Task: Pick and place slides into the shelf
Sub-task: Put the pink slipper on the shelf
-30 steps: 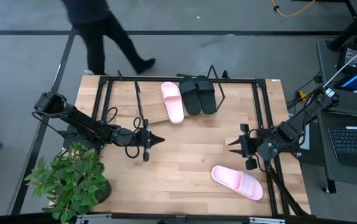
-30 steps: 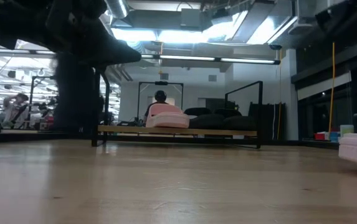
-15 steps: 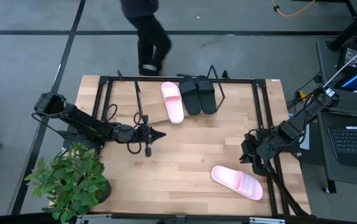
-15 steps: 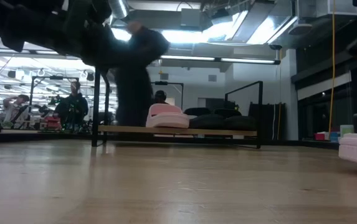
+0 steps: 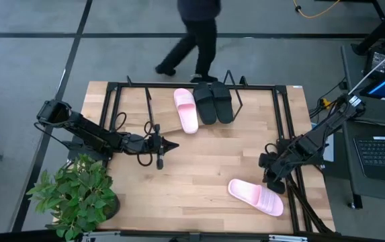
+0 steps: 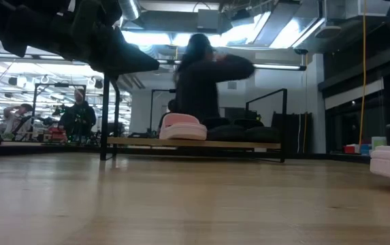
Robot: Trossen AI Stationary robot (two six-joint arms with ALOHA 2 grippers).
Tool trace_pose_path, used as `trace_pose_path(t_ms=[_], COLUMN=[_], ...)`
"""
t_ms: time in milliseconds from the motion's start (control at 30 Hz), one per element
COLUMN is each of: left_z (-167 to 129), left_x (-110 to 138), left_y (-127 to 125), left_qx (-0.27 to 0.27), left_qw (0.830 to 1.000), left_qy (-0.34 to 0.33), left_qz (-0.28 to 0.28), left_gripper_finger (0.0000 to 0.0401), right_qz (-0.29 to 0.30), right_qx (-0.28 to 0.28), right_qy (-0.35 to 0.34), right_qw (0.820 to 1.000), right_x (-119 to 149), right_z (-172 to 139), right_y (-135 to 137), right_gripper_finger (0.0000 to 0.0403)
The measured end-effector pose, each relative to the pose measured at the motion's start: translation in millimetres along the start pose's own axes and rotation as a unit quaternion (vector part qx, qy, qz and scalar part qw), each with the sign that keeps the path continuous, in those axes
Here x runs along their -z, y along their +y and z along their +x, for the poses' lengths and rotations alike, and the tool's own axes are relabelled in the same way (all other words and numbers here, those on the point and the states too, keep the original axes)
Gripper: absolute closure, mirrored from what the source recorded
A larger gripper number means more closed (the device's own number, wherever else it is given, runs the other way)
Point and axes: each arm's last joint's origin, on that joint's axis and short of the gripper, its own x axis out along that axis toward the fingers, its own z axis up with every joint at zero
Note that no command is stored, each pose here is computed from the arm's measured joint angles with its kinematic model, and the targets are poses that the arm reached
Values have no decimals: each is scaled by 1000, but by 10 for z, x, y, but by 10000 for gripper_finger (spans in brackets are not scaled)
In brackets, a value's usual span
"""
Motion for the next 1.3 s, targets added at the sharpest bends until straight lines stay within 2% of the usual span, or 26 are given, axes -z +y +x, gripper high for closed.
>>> trace_pose_path(t_ms=[333,633,800,933,1300], left_z=[0,0,0,0,0], left_x=[0,1,9,8,14], left_y=[-1,-1,0,0,0], left_qx=[0,0,0,0,0], left_qw=[1000,1000,1000,1000,1000], left_qy=[0,0,4,4,7], left_qz=[13,14,15,15,17], left_gripper_finger=[401,401,401,401,401], right_qz=[52,138,191,203,203], right_qx=[21,-15,21,53,91], right_qy=[71,114,135,147,149], right_qw=[996,984,972,967,964], right_x=[54,234,361,441,486], right_z=[179,189,206,293,643], right_y=[48,206,206,222,297], right_gripper_finger=[390,395,389,398,399])
